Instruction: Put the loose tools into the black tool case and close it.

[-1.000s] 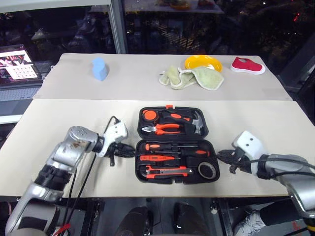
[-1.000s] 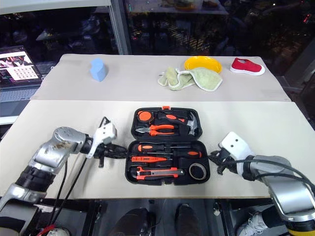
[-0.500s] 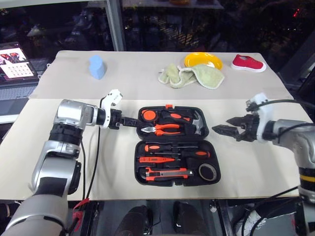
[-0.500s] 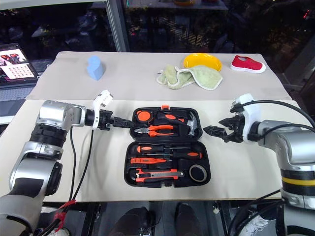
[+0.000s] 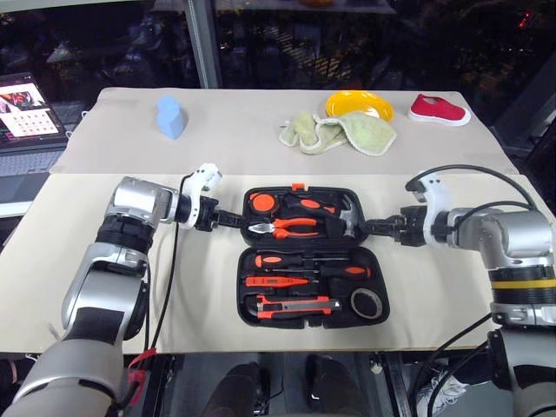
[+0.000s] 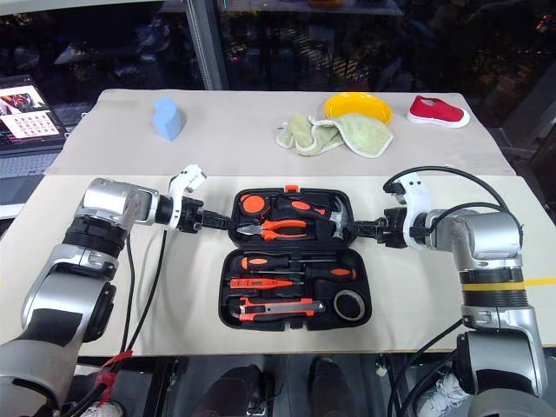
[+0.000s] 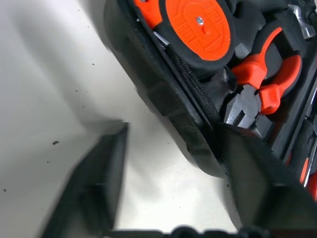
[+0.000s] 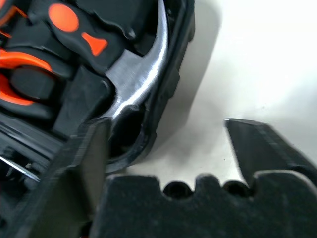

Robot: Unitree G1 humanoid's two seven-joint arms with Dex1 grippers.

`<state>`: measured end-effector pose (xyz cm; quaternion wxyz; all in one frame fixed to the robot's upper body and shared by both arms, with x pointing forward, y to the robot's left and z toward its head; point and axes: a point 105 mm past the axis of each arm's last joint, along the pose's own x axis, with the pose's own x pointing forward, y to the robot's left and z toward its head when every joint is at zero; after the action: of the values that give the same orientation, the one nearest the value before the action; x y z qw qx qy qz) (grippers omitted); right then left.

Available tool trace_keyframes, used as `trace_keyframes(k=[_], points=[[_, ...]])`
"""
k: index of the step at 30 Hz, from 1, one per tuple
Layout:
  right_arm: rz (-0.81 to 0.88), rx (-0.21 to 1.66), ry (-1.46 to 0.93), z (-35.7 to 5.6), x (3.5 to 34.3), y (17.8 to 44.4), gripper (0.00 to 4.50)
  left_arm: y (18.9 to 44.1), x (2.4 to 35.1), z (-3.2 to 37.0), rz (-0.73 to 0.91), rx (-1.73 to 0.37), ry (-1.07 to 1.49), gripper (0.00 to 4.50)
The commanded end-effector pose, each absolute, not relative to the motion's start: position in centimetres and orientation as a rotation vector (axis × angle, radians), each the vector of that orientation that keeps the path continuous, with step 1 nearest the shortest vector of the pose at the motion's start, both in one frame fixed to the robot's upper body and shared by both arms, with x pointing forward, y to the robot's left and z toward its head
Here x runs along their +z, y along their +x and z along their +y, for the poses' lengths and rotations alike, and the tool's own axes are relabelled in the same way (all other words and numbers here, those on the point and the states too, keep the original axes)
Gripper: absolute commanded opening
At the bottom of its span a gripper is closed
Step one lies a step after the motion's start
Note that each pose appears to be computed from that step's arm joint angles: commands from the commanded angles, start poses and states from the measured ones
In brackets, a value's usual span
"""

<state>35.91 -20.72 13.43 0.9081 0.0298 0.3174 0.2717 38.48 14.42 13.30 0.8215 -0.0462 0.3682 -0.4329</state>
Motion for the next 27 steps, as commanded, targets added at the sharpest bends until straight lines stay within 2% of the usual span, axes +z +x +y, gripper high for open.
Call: trace_keyframes(k=[1, 3, 4, 6, 10, 11, 14, 16, 22, 27], points=[[0.597, 0.565, 0.034, -20.5, 14.8, 36.6, 2.36, 38.7, 13.8, 14.2, 0.758, -0.925, -0.063, 1.74], [0.600, 0.565, 0.038, -20.4, 14.8, 36.7, 2.36, 38.7, 13.6, 14.2, 0.758, -0.919, -0.062, 1.74], [0.601, 0.569, 0.043, -20.3, 14.7, 36.7, 1.84, 38.7, 13.5, 14.2, 0.762, -0.918, -0.057, 1.74], [0.603, 0.575, 0.048, -20.3, 14.7, 36.7, 1.56, 38.6, 13.2, 14.2, 0.767, -0.917, -0.045, 1.74], [0.592, 0.582, 0.055, -20.0, 14.9, 36.9, 0.19, 38.2, 12.8, 13.9, 0.787, -0.936, -0.044, 1.74], [0.583, 0.589, 0.058, -19.9, 15.1, 37.0, 0.01, 38.1, 12.8, 13.8, 0.789, -0.940, -0.047, 1.24], [0.563, 0.613, 0.075, -19.5, 15.6, 37.0, 0.00, 37.9, 12.8, 13.5, 0.788, -0.950, -0.061, 0.36], [0.546, 0.627, 0.085, -19.3, 16.1, 36.9, 0.00, 37.8, 12.9, 13.4, 0.783, -0.957, -0.070, 0.01], [0.454, 0.687, 0.114, -18.5, 17.9, 36.1, 0.00, 38.0, 14.1, 12.9, 0.710, -0.982, -0.099, 0.01], [0.265, 0.702, 0.070, -17.8, 20.4, 36.0, 0.00, 38.9, 17.3, 11.3, 0.488, -1.030, -0.108, 0.01]])
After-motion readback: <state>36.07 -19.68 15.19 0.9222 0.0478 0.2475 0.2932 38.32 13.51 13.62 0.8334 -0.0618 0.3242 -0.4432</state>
